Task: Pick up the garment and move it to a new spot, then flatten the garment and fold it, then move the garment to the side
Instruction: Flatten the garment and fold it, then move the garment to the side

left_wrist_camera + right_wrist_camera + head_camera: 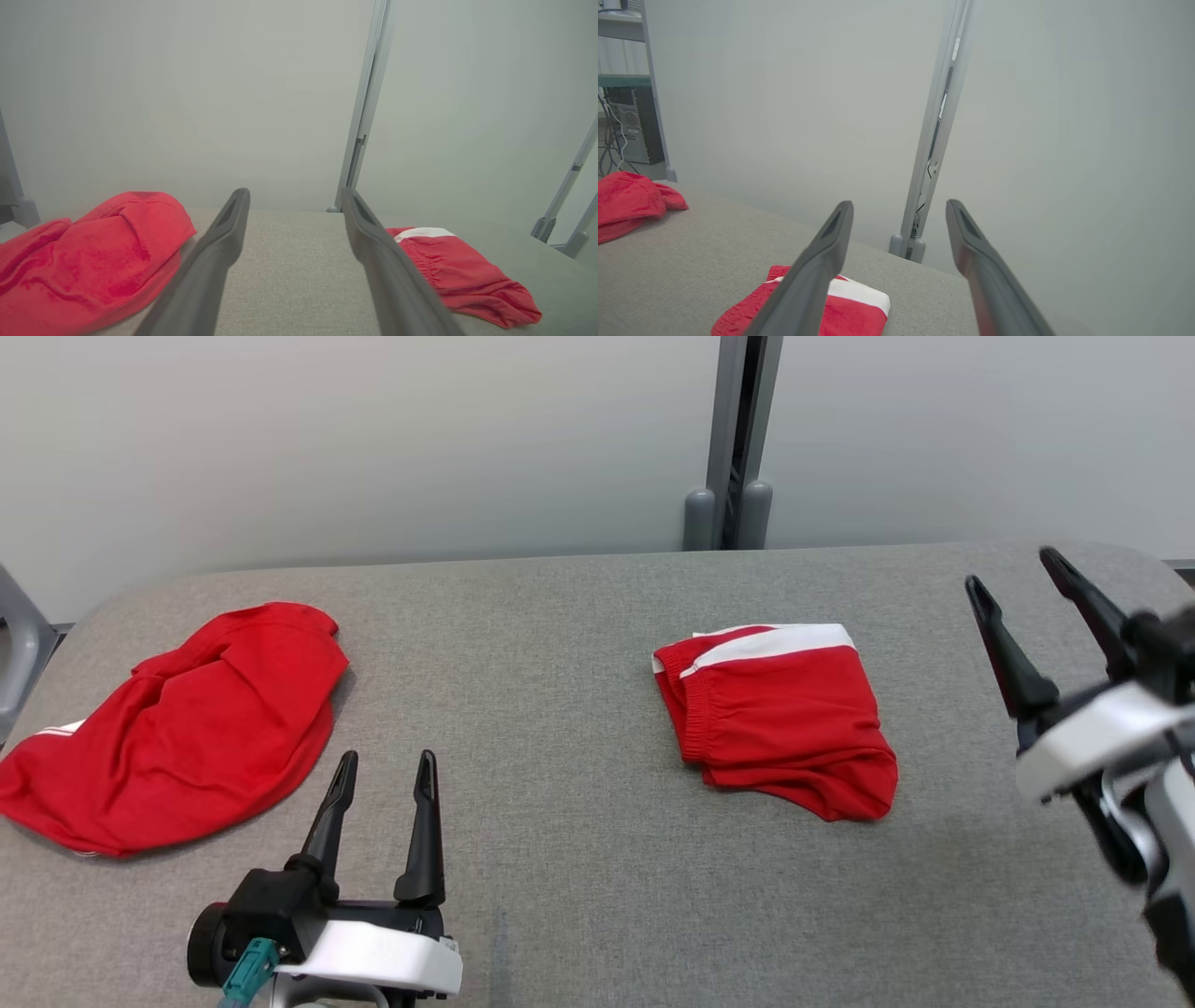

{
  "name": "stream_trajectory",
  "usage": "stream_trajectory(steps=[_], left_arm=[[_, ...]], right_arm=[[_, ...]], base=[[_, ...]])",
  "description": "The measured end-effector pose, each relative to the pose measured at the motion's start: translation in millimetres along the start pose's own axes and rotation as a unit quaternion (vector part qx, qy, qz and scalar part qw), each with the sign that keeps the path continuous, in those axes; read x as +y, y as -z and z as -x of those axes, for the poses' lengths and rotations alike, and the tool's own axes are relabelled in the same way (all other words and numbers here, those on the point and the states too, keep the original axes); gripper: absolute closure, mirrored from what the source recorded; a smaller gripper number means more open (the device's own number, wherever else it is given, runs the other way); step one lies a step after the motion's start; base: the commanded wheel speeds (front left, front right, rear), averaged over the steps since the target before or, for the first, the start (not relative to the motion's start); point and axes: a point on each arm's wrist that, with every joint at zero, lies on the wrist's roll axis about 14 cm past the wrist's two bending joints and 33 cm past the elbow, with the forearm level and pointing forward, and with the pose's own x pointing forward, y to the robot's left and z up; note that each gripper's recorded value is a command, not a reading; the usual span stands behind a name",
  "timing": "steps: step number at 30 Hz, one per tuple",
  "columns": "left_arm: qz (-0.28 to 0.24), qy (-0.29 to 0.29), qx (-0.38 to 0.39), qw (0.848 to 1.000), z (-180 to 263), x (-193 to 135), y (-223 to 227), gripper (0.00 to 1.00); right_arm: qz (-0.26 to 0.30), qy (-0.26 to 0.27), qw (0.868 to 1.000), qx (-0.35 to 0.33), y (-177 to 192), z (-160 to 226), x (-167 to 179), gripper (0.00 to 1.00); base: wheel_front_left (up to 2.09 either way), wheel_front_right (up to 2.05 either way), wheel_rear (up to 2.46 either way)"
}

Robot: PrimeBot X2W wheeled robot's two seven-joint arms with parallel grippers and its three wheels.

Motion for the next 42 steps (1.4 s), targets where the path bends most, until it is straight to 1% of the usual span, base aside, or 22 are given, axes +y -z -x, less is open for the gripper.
stream_trajectory(steps=[2, 5, 9, 11, 19, 42], left_arm=[[0.001, 0.004, 0.0, 1.0, 0, -2, 0, 0.0], [0.001, 0.007, 0.0, 1.0, 1, -5, 0, 0.0], [0.001, 0.006, 0.005, 1.0, 4, -4, 3, 0.0], [0.001, 0.002, 0.008, 1.0, 5, -2, 5, 0.0], [-0.002, -0.004, 0.023, 1.0, 12, 3, 14, 0.0], [-0.006, -0.007, 0.042, 0.999, 18, 7, 26, 0.0]], right_arm=[[-0.005, 0.023, 0.999, -0.024, -3, 17, 0, 0.0], [-0.006, 0.055, 0.998, -0.027, 9, 46, 2, 0.0], [-0.018, 0.088, 0.995, -0.037, 11, 66, 4, 0.0], [-0.035, 0.106, 0.993, -0.035, 16, 74, 4, 0.0], [-0.053, 0.119, 0.991, -0.016, 32, 88, 14, 0.0], [-0.069, 0.122, 0.99, 0.002, 47, 90, 20, 0.0]], base=[[0.0, 0.0, 0.0], [0.0, 0.0, 0.0], [0.0, 0.0, 0.0], [0.0, 0.0, 0.0], [0.0, 0.0, 0.0], [0.0, 0.0, 0.0]])
